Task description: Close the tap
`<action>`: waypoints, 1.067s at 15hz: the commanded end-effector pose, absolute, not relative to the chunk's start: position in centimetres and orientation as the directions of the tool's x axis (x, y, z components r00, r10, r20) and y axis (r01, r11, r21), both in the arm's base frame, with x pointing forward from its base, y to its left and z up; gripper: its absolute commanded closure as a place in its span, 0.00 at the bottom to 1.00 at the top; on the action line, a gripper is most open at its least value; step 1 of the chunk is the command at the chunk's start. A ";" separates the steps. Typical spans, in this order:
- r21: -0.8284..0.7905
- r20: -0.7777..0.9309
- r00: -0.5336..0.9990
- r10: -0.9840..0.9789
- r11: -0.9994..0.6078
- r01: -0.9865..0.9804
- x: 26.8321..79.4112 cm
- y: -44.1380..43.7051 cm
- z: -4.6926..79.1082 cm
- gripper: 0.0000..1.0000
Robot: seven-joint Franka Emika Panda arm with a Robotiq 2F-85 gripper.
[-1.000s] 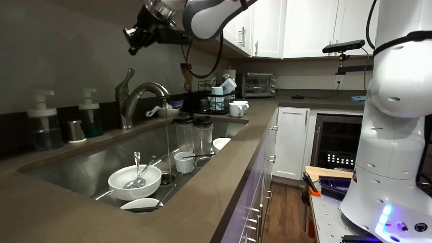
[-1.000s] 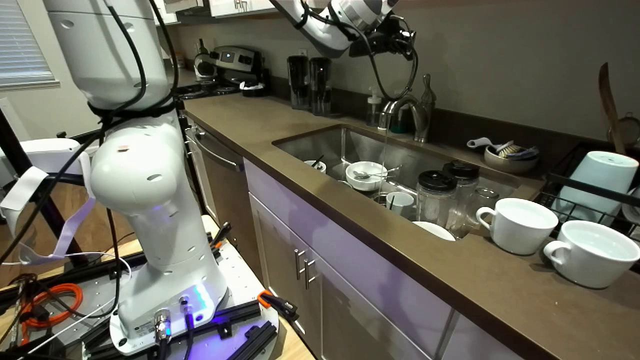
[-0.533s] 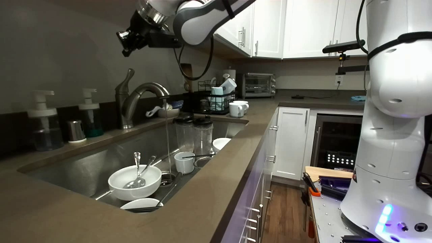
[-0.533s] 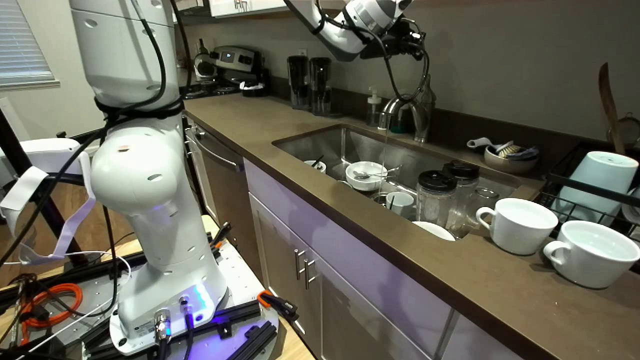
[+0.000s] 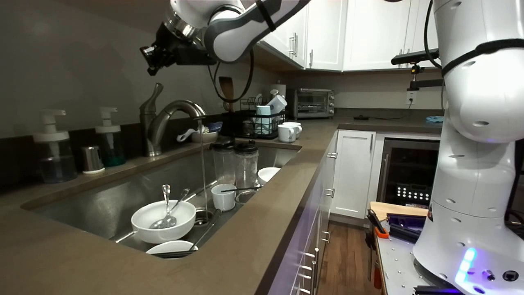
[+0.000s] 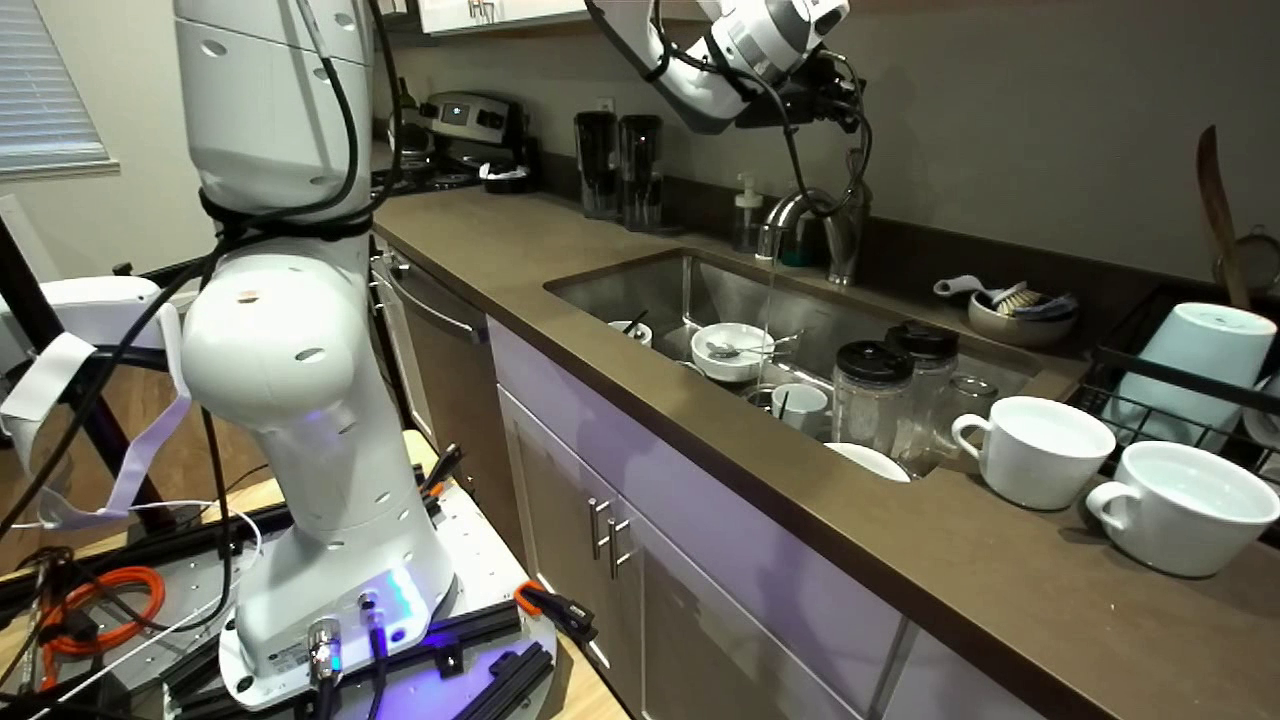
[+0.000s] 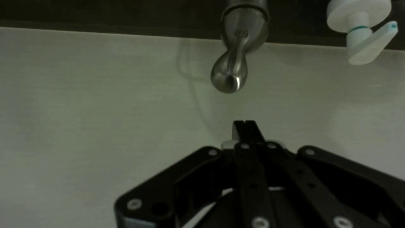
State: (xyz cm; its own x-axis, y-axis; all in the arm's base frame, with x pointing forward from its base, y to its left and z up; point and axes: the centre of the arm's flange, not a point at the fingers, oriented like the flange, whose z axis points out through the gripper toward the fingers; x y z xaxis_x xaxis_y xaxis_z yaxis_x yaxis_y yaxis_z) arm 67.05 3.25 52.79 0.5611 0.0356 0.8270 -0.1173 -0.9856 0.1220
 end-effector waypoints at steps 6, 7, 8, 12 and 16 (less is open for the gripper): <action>0.146 0.823 0.566 0.044 -0.980 -0.135 69.6 2.0 52.1 0.97; 0.143 0.820 0.571 0.042 -0.981 -0.133 69.7 2.0 51.9 0.98; 0.143 0.819 0.573 0.041 -0.981 -0.133 69.8 2.0 51.7 0.98; 0.143 0.792 0.610 0.034 -0.981 -0.131 69.8 2.1 51.0 0.97; 0.160 0.756 0.653 0.034 -0.978 -0.135 68.7 2.2 50.9 0.97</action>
